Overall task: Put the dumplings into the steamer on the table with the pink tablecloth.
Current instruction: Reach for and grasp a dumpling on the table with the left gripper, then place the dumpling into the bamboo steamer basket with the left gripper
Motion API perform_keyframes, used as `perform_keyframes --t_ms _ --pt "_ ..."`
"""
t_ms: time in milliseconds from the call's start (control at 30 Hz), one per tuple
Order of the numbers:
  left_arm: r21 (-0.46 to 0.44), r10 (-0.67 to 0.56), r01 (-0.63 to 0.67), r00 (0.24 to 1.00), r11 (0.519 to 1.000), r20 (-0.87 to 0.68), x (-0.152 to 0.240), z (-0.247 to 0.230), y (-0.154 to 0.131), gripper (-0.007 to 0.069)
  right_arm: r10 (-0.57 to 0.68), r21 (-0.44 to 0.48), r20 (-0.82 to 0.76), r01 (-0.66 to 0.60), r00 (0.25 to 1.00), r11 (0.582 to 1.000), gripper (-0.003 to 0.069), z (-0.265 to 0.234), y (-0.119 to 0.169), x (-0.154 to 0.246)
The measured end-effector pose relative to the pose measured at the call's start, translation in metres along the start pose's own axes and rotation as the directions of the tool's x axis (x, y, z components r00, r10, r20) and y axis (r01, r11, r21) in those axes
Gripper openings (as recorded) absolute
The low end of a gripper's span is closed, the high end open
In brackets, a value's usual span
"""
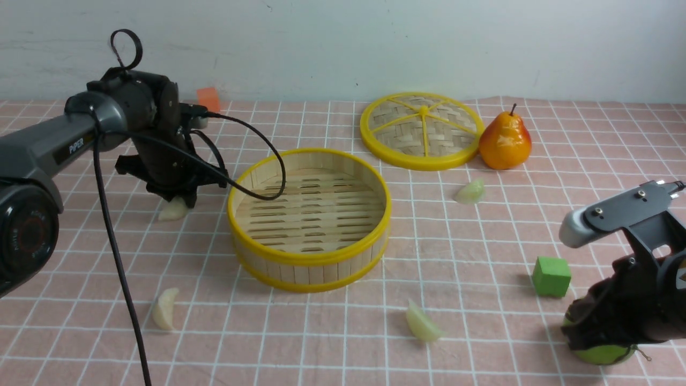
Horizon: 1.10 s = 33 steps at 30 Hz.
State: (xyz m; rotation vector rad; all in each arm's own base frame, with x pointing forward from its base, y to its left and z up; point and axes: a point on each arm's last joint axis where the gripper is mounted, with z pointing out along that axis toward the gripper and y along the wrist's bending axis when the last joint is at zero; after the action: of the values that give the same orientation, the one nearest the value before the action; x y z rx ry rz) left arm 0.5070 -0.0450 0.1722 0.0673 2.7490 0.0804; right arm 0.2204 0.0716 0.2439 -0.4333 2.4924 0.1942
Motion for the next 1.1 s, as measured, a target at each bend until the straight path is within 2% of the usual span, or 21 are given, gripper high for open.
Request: perform_keyframes --t_ms 133,267,300,333,433,533,600,733,800,867,900,933,967,1000,1033,1100 --pt "0.059 -0.066 0.065 0.998 0.996 0.014 -0.009 -0.038 -0.002 0.0158 0.006 -0.003 0.004 -0.006 1.0 1.0 0.0027 0.0 0.0 0.0" --pt "0.289 -0.155 0.125 0.984 0.949 0.086 -0.02 -0.111 -0.018 0.0158 0.013 -0.006 0.008 -0.012 1.0 1.0 0.0031 0.0 0.001 -0.001" --pt "0.315 -0.158 0.123 0.984 0.941 0.088 -0.021 -0.117 -0.021 0.0158 0.013 -0.006 0.008 -0.012 1.0 1.0 0.0031 0.0 0.001 -0.001" --pt "0.407 -0.159 0.111 0.984 0.907 0.086 -0.02 -0.134 -0.034 0.0158 0.02 -0.011 0.009 -0.02 1.0 1.0 0.0031 0.0 0.001 -0.001" --pt "0.491 -0.123 0.074 0.99 0.868 0.069 -0.016 -0.137 -0.064 0.0158 0.047 -0.026 0.01 -0.046 0.999 0.999 0.0031 0.0 0.002 -0.001" --pt "0.481 -0.111 0.068 0.992 0.874 0.061 -0.015 -0.112 -0.09 0.0158 0.082 -0.046 0.012 -0.081 0.997 0.996 0.0034 0.0 0.004 -0.001" --pt "0.431 -0.137 0.1 0.989 0.897 0.054 -0.014 -0.084 -0.1 0.0158 0.098 -0.056 0.009 -0.097 0.995 0.994 0.0035 0.0 0.005 -0.001" --pt "0.339 -0.187 0.169 0.982 0.925 0.021 -0.009 -0.039 -0.104 0.0158 0.106 -0.064 -0.003 -0.106 0.994 0.992 0.0039 0.0 0.006 0.0" --pt "0.322 -0.214 0.201 0.977 0.925 0.004 -0.007 -0.028 -0.105 0.0205 0.109 -0.066 -0.006 -0.109 0.994 0.992 0.0041 0.0 0.006 0.0" --pt "0.321 -0.209 0.196 0.978 0.926 0.008 -0.008 -0.034 -0.109 0.0283 0.109 -0.066 -0.006 -0.109 0.994 0.992 0.0041 0.0 0.006 0.0" --pt "0.321 -0.206 0.195 0.978 0.927 0.003 -0.007 -0.035 -0.11 0.0293 0.109 -0.066 -0.006 -0.109 0.994 0.992 0.0041 0.0 0.006 0.0" --pt "0.312 -0.18 0.177 0.983 0.933 -0.019 -0.006 -0.044 -0.114 0.0376 0.108 -0.066 -0.006 -0.108 0.994 0.992 0.0042 0.0 0.006 0.0" --pt "0.307 -0.164 0.161 0.986 0.938 -0.016 -0.006 -0.055 -0.115 0.0405 0.107 -0.066 -0.007 -0.107 0.994 0.992 0.0042 0.0 0.006 0.0" --pt "0.303 -0.158 0.155 0.987 0.94 -0.014 -0.006 -0.057 -0.115 0.0417 0.107 -0.066 -0.007 -0.107 0.994 0.992 0.0042 0.0 0.006 0.0" --pt "0.283 -0.127 0.12 0.992 0.952 0.006 -0.007 -0.084 -0.115 0.0445 0.107 -0.066 -0.009 -0.107 0.994 0.992 0.0042 0.0 0.006 0.0" --pt "0.242 -0.089 0.074 0.995 0.967 0.053 -0.007 -0.131 -0.108 0.0447 0.106 -0.067 -0.016 -0.107 0.994 0.992 0.0042 0.0 0.006 0.001"
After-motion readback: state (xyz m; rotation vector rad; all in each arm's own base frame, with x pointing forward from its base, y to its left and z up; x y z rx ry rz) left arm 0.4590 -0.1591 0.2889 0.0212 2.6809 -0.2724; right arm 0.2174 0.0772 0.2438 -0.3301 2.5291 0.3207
